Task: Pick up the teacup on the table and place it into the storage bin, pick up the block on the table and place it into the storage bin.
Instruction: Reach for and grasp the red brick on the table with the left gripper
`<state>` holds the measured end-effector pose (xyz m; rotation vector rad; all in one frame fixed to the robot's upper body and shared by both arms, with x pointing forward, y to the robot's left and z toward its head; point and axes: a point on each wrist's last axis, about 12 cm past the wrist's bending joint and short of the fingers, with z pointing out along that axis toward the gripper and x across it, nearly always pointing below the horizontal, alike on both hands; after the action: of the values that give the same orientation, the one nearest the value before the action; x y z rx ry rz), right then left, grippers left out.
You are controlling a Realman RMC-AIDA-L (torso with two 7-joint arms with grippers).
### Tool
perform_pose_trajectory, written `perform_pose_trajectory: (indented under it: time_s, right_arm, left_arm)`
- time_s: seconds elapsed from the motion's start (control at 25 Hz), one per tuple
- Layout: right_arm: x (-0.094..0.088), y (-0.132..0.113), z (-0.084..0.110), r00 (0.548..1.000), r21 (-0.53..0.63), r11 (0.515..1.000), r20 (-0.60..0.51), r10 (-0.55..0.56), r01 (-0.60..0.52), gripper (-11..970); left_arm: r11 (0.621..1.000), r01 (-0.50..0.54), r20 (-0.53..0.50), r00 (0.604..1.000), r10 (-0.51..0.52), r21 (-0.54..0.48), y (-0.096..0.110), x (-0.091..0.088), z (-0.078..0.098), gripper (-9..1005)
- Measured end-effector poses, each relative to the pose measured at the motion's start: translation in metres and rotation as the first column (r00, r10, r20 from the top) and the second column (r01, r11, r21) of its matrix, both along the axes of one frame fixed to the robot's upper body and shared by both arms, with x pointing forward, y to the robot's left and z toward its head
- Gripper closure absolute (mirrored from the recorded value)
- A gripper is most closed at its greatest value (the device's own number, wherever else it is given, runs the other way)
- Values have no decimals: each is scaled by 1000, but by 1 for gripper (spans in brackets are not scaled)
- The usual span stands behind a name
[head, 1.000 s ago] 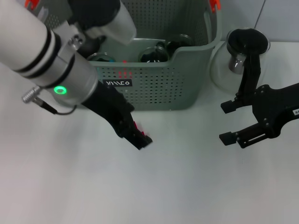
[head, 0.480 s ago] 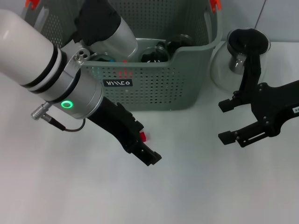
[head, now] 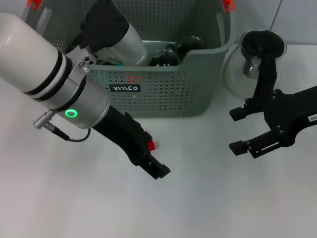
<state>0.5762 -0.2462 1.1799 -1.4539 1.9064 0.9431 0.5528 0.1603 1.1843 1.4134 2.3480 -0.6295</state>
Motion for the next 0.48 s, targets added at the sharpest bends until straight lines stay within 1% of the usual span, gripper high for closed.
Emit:
perform_pose_trajectory:
  time_s: [0.48]
  right_arm:
    - [0, 0, 0, 1000, 1, 1000, -3, -5, 5, 33]
  left_arm:
    - [1000, 2, -7, 1000, -2, 2, 0, -1, -1, 44]
